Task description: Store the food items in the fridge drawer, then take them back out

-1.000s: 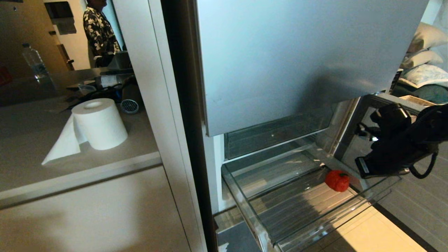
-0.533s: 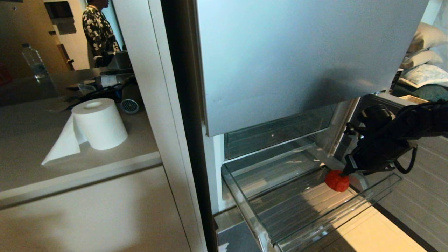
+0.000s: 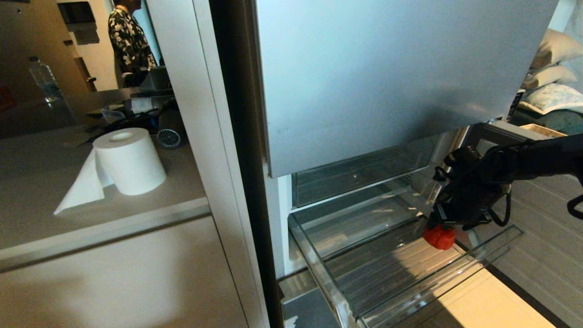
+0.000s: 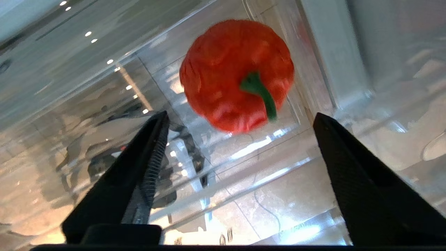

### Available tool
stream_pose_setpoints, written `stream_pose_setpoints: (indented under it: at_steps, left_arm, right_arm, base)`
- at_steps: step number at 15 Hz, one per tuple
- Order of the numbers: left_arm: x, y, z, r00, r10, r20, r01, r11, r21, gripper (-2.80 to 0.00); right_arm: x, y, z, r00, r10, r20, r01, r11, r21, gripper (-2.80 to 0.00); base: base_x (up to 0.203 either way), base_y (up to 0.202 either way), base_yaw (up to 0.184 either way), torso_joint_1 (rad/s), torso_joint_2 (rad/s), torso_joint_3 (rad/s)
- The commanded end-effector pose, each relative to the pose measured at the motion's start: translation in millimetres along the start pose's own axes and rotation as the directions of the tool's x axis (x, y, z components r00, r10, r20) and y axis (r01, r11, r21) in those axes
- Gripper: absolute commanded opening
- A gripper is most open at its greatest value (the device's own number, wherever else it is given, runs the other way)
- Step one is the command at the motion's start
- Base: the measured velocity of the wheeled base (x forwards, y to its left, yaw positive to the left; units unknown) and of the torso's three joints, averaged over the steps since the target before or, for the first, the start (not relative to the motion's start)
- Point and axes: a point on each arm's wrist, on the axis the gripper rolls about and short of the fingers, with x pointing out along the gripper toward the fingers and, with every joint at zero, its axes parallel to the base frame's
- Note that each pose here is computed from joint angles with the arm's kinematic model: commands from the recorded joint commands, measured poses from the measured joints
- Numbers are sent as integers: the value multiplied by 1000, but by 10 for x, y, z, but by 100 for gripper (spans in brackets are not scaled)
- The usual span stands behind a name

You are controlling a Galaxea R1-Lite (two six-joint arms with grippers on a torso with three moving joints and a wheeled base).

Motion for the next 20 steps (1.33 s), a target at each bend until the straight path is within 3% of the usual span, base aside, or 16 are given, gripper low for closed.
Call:
stream_pose_setpoints:
  at_steps: [1, 14, 15, 20]
  left_arm:
    - [2, 0, -3, 1000, 0, -1, 0, 1000, 0, -280]
    - [2, 0, -4, 1000, 0, -3, 0, 1000, 0, -280]
    - [2, 0, -3, 1000, 0, -1, 0, 1000, 0, -280]
    - [2, 0, -3, 1000, 0, -1, 0, 1000, 0, -280]
  right_arm:
    - [147, 21, 38, 1000, -1, -28, 1, 1000, -4, 0]
    - [518, 55, 9, 993, -6, -114, 6, 1000, -5, 0]
    - [525, 56, 7, 993, -6, -115, 6, 1000, -5, -280]
    - [559, 59, 3, 993, -5, -121, 7, 1000, 16, -280]
  base:
    - [0, 0, 0, 0, 0, 0]
    - [0, 0, 0, 0, 0, 0]
    - [0, 0, 0, 0, 0, 0]
    - [0, 0, 0, 0, 0, 0]
